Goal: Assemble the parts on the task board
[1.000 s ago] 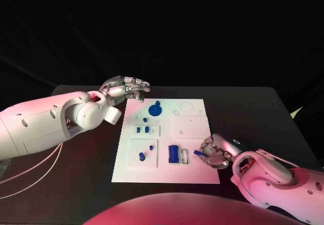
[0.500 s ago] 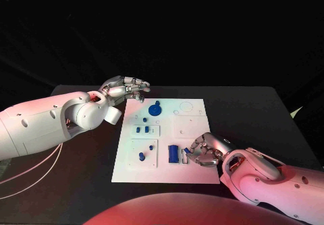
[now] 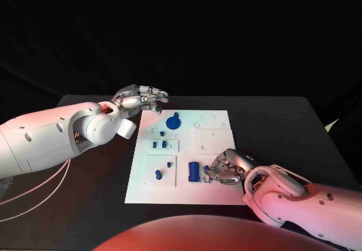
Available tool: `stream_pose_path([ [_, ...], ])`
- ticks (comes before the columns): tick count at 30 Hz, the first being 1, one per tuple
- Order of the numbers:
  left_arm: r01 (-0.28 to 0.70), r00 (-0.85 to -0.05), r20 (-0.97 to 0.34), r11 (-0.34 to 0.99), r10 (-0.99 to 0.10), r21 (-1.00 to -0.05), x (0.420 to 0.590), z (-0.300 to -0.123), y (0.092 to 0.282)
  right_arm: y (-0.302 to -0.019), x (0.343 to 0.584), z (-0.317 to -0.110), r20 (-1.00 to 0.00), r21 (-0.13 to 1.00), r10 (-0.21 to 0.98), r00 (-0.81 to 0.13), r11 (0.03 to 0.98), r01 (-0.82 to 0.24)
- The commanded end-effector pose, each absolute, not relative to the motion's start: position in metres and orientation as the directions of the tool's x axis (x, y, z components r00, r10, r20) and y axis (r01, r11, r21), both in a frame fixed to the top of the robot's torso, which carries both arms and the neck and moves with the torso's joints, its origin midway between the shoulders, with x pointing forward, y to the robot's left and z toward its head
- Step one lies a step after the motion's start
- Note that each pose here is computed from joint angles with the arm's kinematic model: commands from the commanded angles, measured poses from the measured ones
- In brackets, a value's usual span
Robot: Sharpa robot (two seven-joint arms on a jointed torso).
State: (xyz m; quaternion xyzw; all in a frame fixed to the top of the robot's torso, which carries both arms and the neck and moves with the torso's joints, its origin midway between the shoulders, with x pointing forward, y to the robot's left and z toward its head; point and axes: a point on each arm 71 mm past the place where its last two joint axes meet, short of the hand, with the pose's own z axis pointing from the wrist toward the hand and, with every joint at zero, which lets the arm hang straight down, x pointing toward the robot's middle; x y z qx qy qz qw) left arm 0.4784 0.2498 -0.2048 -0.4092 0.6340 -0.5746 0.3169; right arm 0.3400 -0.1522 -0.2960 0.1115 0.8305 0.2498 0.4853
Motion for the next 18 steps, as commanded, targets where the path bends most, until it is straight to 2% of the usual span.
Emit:
stream_pose_path([
  [1,-0.152,-0.479,0.078,-0.004,-0.874,-0.988,0.478,-0.204,0.247,-0.152,0.340,-0.299,-0.750,0.504,0.403,-0.524,0.862,-0.059],
  [18,-0.155,-0.479,0.078,-0.003,-0.874,-0.988,0.478,-0.204,0.247,-0.142,0.337,-0.299,-0.740,0.505,0.381,-0.554,0.859,-0.084],
])
